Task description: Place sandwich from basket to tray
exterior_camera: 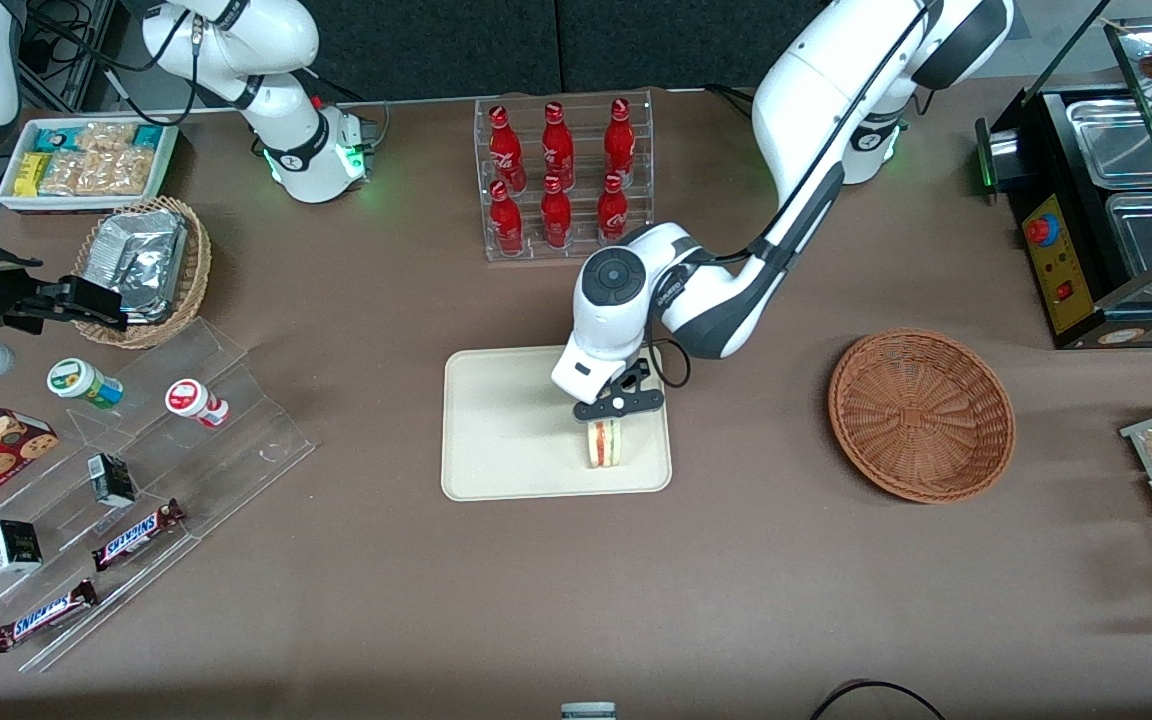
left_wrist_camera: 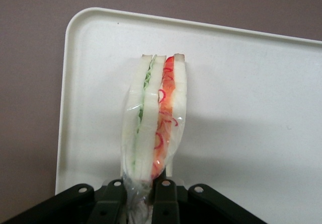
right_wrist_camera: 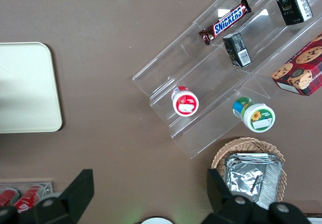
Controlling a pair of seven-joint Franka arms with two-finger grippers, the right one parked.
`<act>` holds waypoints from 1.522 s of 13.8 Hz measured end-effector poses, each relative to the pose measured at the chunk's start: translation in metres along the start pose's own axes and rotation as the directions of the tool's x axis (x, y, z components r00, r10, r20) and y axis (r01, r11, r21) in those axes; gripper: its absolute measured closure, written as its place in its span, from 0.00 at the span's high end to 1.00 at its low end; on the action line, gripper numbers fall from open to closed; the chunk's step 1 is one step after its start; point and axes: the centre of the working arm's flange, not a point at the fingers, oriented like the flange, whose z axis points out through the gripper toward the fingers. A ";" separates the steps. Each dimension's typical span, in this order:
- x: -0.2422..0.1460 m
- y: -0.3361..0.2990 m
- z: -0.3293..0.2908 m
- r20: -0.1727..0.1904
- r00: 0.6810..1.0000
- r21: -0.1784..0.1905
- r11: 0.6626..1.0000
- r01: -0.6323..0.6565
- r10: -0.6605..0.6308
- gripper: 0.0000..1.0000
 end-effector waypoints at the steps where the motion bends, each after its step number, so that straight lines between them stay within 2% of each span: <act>1: 0.000 0.002 0.003 -0.006 1.000 0.004 1.000 -0.007 0.007 0.18; 4: -0.005 0.008 0.008 -0.013 1.000 0.008 1.000 -0.028 0.028 0.22; 5: -0.007 0.010 0.008 -0.015 0.999 0.008 0.999 -0.032 0.032 0.29; 9: 0.002 0.012 -0.005 -0.034 0.999 -0.006 1.000 -0.019 0.019 0.68; 12: 0.010 0.010 -0.041 -0.047 0.999 0.021 1.000 0.012 -0.011 0.99; 18: 0.036 -0.033 -0.144 -0.109 0.988 0.116 0.986 0.120 -0.108 1.00; 21: 0.065 -0.080 -0.196 -0.109 0.975 0.125 0.971 0.204 -0.191 1.00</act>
